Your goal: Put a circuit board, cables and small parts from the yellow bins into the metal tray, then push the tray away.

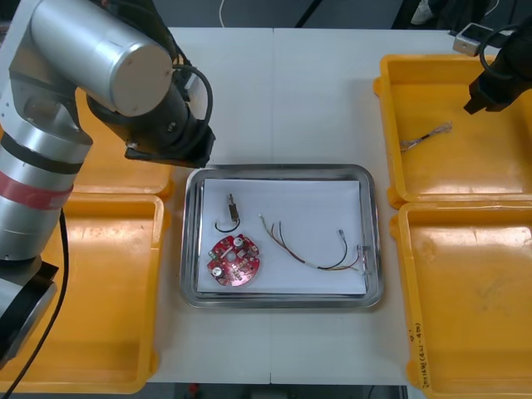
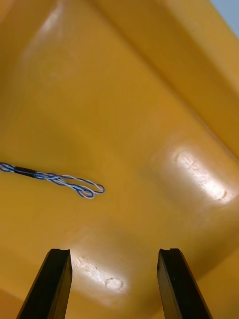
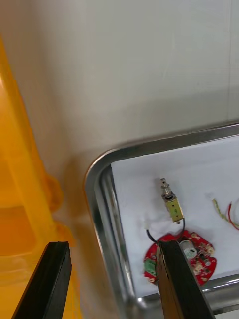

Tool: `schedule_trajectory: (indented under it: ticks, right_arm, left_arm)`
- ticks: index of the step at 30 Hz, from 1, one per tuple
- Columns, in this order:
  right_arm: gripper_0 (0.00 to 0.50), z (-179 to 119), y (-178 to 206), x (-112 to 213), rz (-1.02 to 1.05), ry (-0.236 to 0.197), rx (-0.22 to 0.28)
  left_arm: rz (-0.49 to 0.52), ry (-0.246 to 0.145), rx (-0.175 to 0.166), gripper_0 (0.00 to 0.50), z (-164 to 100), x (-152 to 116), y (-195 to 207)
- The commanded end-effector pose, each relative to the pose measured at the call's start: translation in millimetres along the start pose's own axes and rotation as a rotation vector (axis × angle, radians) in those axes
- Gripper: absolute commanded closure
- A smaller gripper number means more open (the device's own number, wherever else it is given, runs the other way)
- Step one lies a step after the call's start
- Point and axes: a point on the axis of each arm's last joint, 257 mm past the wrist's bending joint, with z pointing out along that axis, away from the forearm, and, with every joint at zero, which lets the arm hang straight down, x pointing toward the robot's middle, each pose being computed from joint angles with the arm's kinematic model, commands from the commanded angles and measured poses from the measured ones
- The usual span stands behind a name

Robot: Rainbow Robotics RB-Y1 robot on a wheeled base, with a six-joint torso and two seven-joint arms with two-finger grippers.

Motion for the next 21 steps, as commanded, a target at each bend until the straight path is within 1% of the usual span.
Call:
schedule_trajectory:
  ticks: [1,3,4,5,6,9,10,12,13,14,15,21]
  right_arm:
    - [0.000,-15.3,-0.4,-41.9,-0.076,-0.122,-0.011]
    - [0.000,-8.7,5.5,-44.1,-0.098,-0.132,-0.026]
    - [0.000,-8.7,5.5,-44.1,-0.098,-0.132,-0.026]
    - [0.000,-2.9,8.9,-43.7,-0.107,-0.138,-0.038]
    - [0.000,-0.9,11.2,-45.0,-0.111,-0.143,-0.044]
    - [0.000,10.4,17.3,-47.4,-0.109,-0.172,-0.065]
    - [0.000,12.0,17.7,-47.7,-0.106,-0.177,-0.066]
    - [0.000,16.7,20.2,-49.0,-0.093,-0.184,-0.070]
    - [0.000,20.2,23.8,-50.0,-0.095,-0.183,-0.073]
    - [0.000,20.2,23.8,-50.0,-0.095,-0.183,-0.073]
    - [0.000,20.9,25.8,-51.8,-0.099,-0.184,-0.075]
    - [0.000,24.7,34.1,-57.1,-0.108,-0.186,-0.086]
  left_arm:
    - [0.009,-0.079,-0.027,0.000,-30.1,-29.9,33.7]
    - [-0.002,-0.094,-0.024,0.000,-32.9,-39.7,44.5]
    - [-0.002,-0.094,-0.024,0.000,-32.9,-39.7,44.5]
    - [-0.019,-0.108,-0.022,0.000,-36.0,-49.5,53.6]
    - [-0.023,-0.110,-0.022,0.000,-36.3,-52.2,56.4]
    - [-0.052,-0.130,-0.038,0.000,-37.1,-72.3,73.0]
    - [-0.056,-0.130,-0.042,0.000,-35.4,-74.9,75.7]
    - [-0.068,-0.146,-0.047,0.000,-32.1,-85.4,80.6]
    - [-0.087,-0.163,-0.044,0.000,-28.0,-94.9,84.8]
    - [-0.087,-0.163,-0.044,0.000,-28.0,-94.9,84.8]
    - [-0.099,-0.179,-0.041,0.000,-24.5,-103.4,89.3]
    - [-0.115,-0.204,-0.055,0.000,-15.8,-122.3,112.2]
